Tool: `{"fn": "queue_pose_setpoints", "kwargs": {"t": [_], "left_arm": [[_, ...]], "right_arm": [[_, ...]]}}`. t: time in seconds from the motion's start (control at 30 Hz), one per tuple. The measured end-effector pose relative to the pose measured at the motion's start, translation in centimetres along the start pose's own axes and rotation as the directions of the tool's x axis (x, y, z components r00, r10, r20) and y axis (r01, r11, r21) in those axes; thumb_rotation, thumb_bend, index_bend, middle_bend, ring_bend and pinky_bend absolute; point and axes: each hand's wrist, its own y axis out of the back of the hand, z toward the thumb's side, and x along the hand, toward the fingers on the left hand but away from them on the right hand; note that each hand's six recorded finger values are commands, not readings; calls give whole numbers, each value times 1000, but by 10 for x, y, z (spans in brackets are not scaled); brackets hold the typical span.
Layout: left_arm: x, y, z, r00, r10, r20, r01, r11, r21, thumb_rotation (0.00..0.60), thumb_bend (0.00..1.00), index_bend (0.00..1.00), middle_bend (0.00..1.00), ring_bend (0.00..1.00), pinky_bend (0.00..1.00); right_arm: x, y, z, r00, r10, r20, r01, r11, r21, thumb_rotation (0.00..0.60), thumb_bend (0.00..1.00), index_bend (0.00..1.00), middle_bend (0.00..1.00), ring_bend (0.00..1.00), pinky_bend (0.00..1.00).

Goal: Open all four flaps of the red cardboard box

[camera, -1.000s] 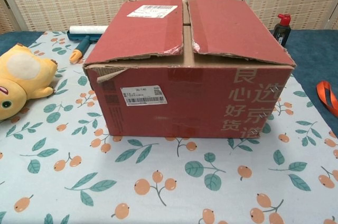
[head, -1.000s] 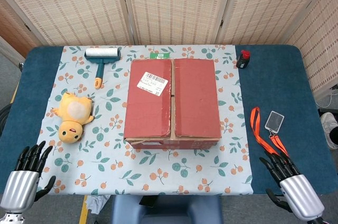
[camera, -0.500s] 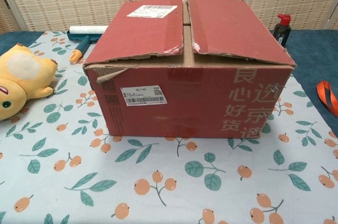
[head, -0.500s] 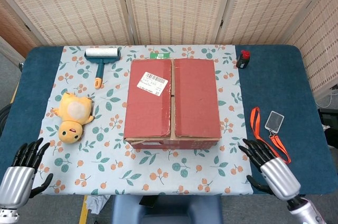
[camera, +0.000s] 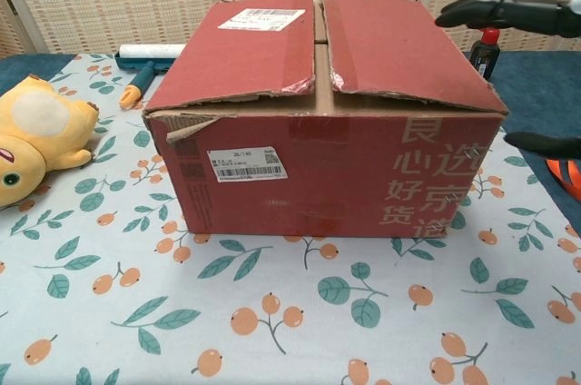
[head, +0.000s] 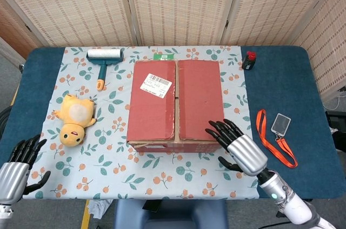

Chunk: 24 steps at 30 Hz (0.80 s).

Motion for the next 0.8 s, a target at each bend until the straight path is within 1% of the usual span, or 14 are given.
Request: {"fn": "queue_pose_setpoints", "kwargs": {"t": [0.07, 0.2, 0.27, 0.37, 0.53, 0.67, 0.8], "left_arm": [[0, 2, -2, 1000, 3, 4, -3, 1000, -20, 600, 390, 0, 0, 59, 15], [1, 8, -6, 1000, 21, 6, -21, 998, -56, 600, 395, 0, 0, 49, 16], [1, 15, -10, 999, 52, -1, -52, 996, -67, 600, 396, 0, 0, 42, 16], [1, 23, -18, 996, 90, -15, -91, 995, -51, 600, 396, 0, 0, 40, 16], [2, 26, -26, 995, 98, -28, -99, 994, -47, 600, 396, 0, 0, 40, 16], [1, 27, -26, 995, 101, -21, -102, 992, -68, 600, 456, 0, 0, 40, 16], [2, 27, -29, 995, 94, -23, -95, 993, -76, 600, 465, 0, 0, 39, 16]], "right_arm": [[-11, -1, 6, 1000, -1, -11, 1, 1000, -2, 600, 416, 0, 0, 0, 0], [-34, -1, 22, 998, -32, -49, 31, 999, -14, 600, 416, 0, 0, 0, 0], [-43, -1, 28, 997, -48, -62, 47, 999, -16, 600, 416, 0, 0, 0, 0], [-55, -1, 35, 995, -65, -76, 66, 998, 3, 600, 416, 0, 0, 0, 0], [-70, -6, 42, 996, -59, -63, 60, 998, 14, 600, 416, 0, 0, 0, 0], [-80, -13, 47, 997, -51, -59, 52, 999, 14, 600, 416, 0, 0, 0, 0], [-88, -18, 49, 997, -50, -59, 52, 998, 26, 600, 416, 0, 0, 0, 0]]}}
